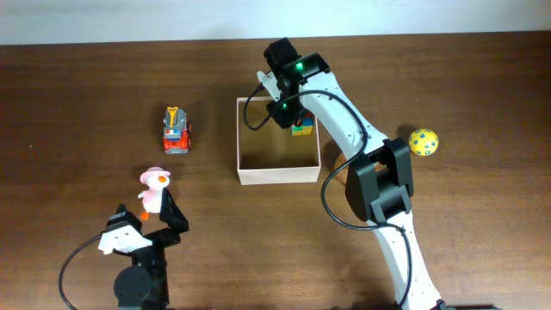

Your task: Pack container

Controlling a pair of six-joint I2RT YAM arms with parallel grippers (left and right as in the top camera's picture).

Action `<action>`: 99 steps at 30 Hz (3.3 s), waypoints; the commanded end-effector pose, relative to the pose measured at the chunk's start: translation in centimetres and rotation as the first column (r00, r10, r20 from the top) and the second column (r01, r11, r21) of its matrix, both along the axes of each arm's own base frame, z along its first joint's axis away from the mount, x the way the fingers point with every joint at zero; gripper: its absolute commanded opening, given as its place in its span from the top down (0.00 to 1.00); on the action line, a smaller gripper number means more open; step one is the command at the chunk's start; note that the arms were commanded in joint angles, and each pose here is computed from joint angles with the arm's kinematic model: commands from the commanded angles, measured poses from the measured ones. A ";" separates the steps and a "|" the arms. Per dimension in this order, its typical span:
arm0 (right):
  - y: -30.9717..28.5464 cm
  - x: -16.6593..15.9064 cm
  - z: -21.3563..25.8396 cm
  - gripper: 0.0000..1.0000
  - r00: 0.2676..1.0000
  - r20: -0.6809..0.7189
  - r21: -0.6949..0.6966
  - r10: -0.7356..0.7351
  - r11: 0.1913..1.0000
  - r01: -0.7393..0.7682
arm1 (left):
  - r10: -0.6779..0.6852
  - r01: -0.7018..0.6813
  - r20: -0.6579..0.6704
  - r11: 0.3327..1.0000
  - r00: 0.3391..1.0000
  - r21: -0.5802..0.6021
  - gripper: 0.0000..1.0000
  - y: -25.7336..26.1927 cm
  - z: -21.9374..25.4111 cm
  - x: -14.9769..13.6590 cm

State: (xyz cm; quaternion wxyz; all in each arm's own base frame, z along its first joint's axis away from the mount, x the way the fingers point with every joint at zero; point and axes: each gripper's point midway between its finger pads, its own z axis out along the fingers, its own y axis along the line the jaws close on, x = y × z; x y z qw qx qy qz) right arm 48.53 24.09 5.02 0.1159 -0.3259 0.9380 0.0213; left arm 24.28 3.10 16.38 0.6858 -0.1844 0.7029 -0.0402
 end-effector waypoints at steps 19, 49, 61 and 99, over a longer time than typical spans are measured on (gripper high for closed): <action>0.3 3.1 16.4 0.28 0.947 0.255 0.235 -0.193 0.963 0.133 | -0.010 0.010 -0.004 1.000 1.000 0.015 0.01 -0.1 -0.2 0.0; -25.5 -8.8 36.1 0.00 0.562 0.432 0.300 -0.705 0.700 0.648 | -0.010 0.010 -0.004 1.000 1.000 0.015 0.01 -0.1 -0.2 0.0; -31.3 -17.6 33.0 0.01 0.490 0.283 0.225 -0.824 0.554 0.802 | -0.010 0.010 -0.004 1.000 1.000 0.015 0.01 -0.1 -0.2 0.0; -17.4 -11.1 5.7 0.02 0.327 -0.211 0.203 -0.921 0.286 0.936 | -0.010 0.010 -0.004 1.000 1.000 0.015 0.01 -0.1 -0.2 0.0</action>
